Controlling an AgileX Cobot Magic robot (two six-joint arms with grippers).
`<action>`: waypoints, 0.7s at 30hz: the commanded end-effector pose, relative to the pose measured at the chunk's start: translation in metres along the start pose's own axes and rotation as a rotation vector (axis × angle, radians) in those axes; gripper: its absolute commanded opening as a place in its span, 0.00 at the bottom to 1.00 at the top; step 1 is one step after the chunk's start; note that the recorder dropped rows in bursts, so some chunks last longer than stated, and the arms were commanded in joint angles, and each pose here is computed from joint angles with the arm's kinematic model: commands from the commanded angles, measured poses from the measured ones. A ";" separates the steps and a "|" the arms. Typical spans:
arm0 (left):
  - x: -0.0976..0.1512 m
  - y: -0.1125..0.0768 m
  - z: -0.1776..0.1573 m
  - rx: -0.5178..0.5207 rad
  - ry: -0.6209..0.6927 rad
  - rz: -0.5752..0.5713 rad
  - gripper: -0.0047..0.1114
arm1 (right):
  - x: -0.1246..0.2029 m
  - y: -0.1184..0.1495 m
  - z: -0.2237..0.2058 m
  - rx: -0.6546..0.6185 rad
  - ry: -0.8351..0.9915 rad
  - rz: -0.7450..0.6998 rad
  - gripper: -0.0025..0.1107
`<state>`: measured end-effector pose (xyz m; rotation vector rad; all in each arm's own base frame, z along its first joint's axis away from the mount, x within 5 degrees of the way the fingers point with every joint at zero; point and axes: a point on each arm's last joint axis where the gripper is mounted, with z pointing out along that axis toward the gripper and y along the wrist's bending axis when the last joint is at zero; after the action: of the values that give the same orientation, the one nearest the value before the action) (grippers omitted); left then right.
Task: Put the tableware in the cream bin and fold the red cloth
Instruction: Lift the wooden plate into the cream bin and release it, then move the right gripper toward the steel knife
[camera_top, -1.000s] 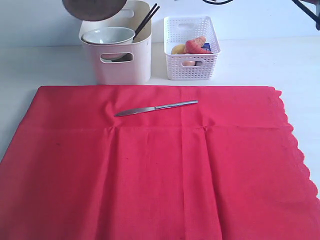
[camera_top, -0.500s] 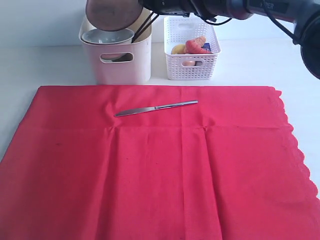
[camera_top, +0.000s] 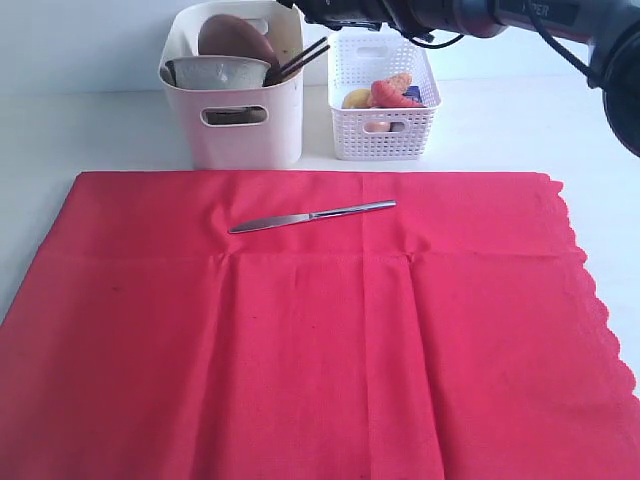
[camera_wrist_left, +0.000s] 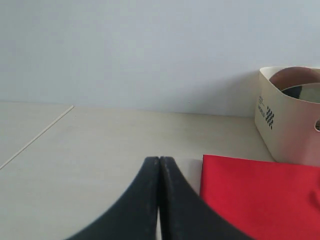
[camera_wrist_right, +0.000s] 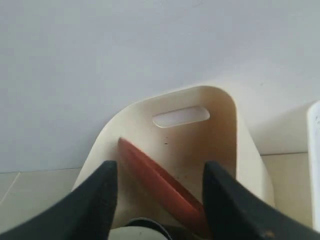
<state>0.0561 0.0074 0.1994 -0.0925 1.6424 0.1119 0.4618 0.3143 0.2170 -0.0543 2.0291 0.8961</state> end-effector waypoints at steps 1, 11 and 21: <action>0.000 0.000 0.000 -0.001 -0.005 -0.013 0.05 | -0.010 0.013 -0.009 -0.051 0.029 0.001 0.53; 0.000 0.000 0.000 -0.001 -0.005 -0.013 0.05 | -0.040 0.049 -0.050 -0.146 0.094 -0.149 0.43; 0.000 0.000 0.000 -0.001 -0.005 -0.013 0.05 | -0.055 0.072 -0.085 -0.187 0.169 -0.303 0.05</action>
<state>0.0561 0.0074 0.1994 -0.0925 1.6424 0.1119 0.4130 0.3050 0.3173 -0.4737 2.0176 0.9442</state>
